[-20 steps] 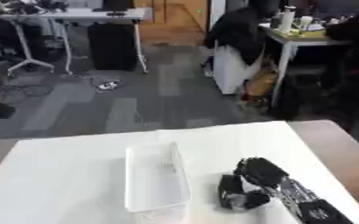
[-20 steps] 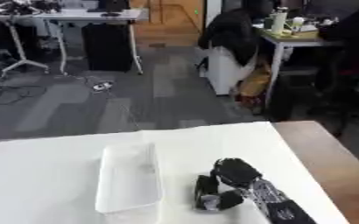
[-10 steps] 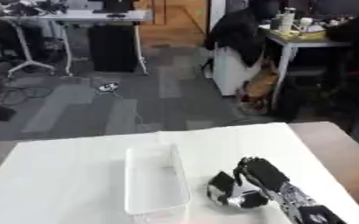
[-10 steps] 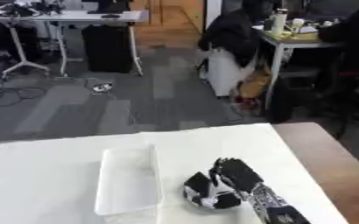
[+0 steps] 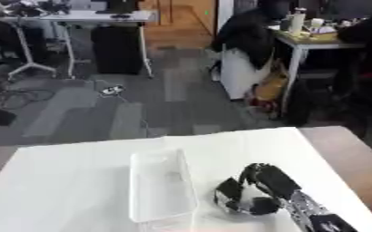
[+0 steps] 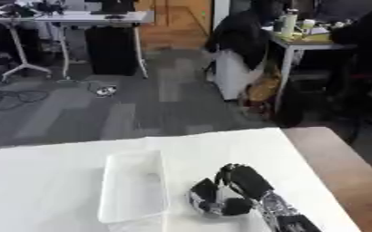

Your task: Pick up objects on the table and place them in the box.

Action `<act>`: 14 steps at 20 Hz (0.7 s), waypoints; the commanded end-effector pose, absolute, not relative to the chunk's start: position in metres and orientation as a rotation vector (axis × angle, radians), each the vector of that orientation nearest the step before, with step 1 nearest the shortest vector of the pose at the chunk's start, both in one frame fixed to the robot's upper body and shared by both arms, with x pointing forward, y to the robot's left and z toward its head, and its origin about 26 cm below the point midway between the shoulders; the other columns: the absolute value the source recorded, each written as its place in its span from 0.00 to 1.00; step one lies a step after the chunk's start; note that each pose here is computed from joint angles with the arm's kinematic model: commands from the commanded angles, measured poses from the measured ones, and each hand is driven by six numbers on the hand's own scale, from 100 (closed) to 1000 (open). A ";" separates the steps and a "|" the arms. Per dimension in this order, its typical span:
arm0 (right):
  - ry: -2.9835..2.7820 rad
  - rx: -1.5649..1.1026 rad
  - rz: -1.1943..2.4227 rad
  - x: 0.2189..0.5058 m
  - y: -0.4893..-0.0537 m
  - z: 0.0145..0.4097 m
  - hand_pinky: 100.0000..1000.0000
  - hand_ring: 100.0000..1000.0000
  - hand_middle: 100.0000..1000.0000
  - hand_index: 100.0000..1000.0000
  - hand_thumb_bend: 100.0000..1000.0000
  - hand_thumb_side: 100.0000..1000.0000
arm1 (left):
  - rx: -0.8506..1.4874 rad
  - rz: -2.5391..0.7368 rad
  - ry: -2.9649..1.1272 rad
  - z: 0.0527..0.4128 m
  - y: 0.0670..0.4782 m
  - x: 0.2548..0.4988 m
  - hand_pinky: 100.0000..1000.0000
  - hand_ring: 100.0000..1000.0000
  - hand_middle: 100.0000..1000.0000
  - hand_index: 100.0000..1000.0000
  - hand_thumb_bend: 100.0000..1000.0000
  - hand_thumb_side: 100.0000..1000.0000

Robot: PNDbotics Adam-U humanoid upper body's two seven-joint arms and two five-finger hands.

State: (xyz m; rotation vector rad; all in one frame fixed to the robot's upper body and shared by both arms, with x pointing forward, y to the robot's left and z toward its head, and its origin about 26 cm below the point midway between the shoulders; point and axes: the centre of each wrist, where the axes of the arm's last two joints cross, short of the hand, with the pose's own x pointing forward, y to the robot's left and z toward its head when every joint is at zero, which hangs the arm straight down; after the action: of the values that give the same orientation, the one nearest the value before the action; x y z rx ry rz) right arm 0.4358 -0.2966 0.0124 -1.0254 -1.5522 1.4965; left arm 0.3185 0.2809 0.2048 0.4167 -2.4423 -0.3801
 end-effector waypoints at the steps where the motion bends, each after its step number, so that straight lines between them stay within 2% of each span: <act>1: -1.471 -1.033 1.473 0.441 -0.296 0.022 0.56 0.52 0.54 0.80 0.79 1.00 | 0.422 -0.401 -2.472 0.215 0.281 0.317 0.54 0.56 0.71 0.85 0.06 1.00; 2: -1.454 -1.028 1.468 0.442 -0.294 0.024 0.52 0.50 0.52 0.79 0.79 1.00 | 0.421 -0.401 -2.472 0.215 0.281 0.317 0.54 0.56 0.71 0.85 0.06 1.00; 3: -1.437 -1.026 1.461 0.443 -0.293 0.026 0.59 0.54 0.57 0.81 0.78 1.00 | 0.421 -0.401 -2.472 0.215 0.281 0.317 0.54 0.56 0.71 0.85 0.06 1.00; 4: -1.414 -1.028 1.450 0.444 -0.291 0.028 0.59 0.54 0.57 0.81 0.78 1.00 | 0.420 -0.402 -2.472 0.215 0.281 0.317 0.54 0.56 0.71 0.85 0.06 1.00; 7: -1.388 -1.049 1.405 0.449 -0.278 0.038 0.62 0.58 0.58 0.79 0.69 1.00 | 0.417 -0.404 -2.471 0.215 0.280 0.317 0.54 0.56 0.71 0.85 0.06 1.00; 11: -1.366 -1.088 1.383 0.451 -0.257 0.047 0.65 0.62 0.60 0.75 0.64 1.00 | 0.413 -0.405 -2.472 0.215 0.280 0.318 0.54 0.56 0.71 0.85 0.06 1.00; 13: -1.335 -1.114 1.389 0.451 -0.250 0.048 0.66 0.64 0.61 0.74 0.64 1.00 | 0.411 -0.404 -2.472 0.215 0.280 0.318 0.54 0.56 0.71 0.85 0.06 1.00; 14: -1.321 -1.123 1.392 0.451 -0.246 0.047 0.66 0.63 0.59 0.74 0.69 1.00 | 0.410 -0.403 -2.473 0.215 0.279 0.318 0.54 0.56 0.71 0.85 0.06 1.00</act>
State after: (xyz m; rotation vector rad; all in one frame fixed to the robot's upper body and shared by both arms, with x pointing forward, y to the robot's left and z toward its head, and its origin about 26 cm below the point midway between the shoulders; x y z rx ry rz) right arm 0.4436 -0.2517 0.0289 -1.0705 -1.2992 1.4007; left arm 0.3185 0.2795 0.2041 0.4067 -2.4393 -0.3924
